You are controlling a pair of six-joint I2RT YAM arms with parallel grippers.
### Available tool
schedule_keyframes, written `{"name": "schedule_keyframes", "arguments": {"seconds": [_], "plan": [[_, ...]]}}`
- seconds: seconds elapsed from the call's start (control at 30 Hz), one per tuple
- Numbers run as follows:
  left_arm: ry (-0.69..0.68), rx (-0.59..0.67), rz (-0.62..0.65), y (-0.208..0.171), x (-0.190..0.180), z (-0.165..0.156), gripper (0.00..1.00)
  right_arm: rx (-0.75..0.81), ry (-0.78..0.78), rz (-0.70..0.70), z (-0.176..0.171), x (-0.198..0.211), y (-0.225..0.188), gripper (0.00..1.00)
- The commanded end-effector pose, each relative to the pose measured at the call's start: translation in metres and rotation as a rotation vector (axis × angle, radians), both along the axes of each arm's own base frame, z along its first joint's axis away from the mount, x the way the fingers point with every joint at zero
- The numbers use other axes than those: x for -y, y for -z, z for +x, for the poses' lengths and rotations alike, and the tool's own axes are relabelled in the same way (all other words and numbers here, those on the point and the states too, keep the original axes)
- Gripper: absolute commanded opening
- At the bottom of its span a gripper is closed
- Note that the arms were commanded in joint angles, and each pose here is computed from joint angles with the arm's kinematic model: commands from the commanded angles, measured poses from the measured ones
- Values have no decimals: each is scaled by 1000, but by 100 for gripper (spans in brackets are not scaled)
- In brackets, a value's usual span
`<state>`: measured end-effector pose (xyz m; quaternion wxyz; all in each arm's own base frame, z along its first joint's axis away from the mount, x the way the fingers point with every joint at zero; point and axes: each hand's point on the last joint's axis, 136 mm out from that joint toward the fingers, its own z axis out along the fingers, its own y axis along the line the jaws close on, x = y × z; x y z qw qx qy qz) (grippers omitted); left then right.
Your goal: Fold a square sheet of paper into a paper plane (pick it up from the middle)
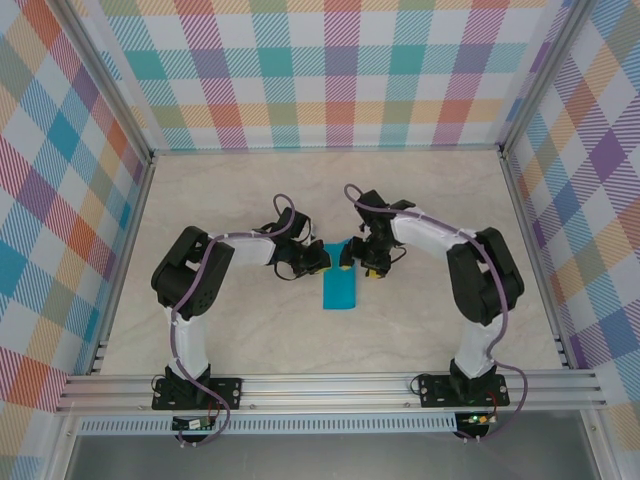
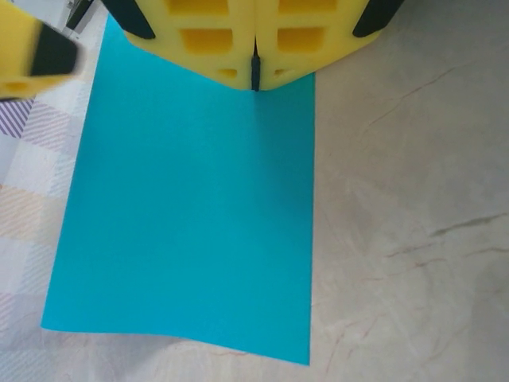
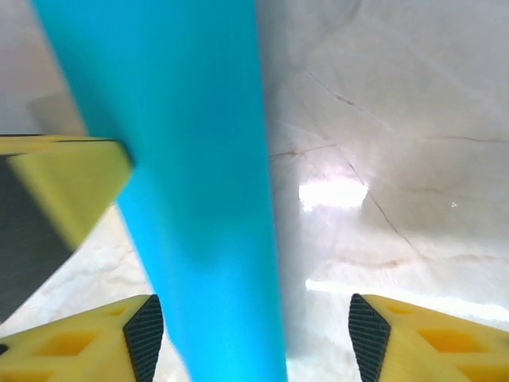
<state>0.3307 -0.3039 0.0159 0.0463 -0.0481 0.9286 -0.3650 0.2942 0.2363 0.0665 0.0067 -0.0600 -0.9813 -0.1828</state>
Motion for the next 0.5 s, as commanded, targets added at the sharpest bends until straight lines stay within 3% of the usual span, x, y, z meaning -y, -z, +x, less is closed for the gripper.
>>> {"name": "schedule_keyframes", "arguments": {"seconds": [0.0, 0.1, 0.2, 0.3, 0.4, 0.47], "plan": [[0, -225, 249, 77, -48, -58, 2, 80, 29, 19, 8, 0, -34, 65], [0, -227, 258, 79, -50, -59, 1, 89, 21, 111, 12, -16, -34, 54], [-4, -231, 262, 80, -51, -59, 0, 81, -6, 171, 17, -35, -31, 27], [-9, -237, 283, 82, -54, -61, 0, 84, -40, 186, 21, -49, -28, 8], [-12, -245, 292, 83, -56, -61, 0, 61, -54, 190, 24, -56, -18, 0], [-15, -252, 301, 85, -57, -62, 0, 45, -60, 191, 24, -59, -10, 0]]}}
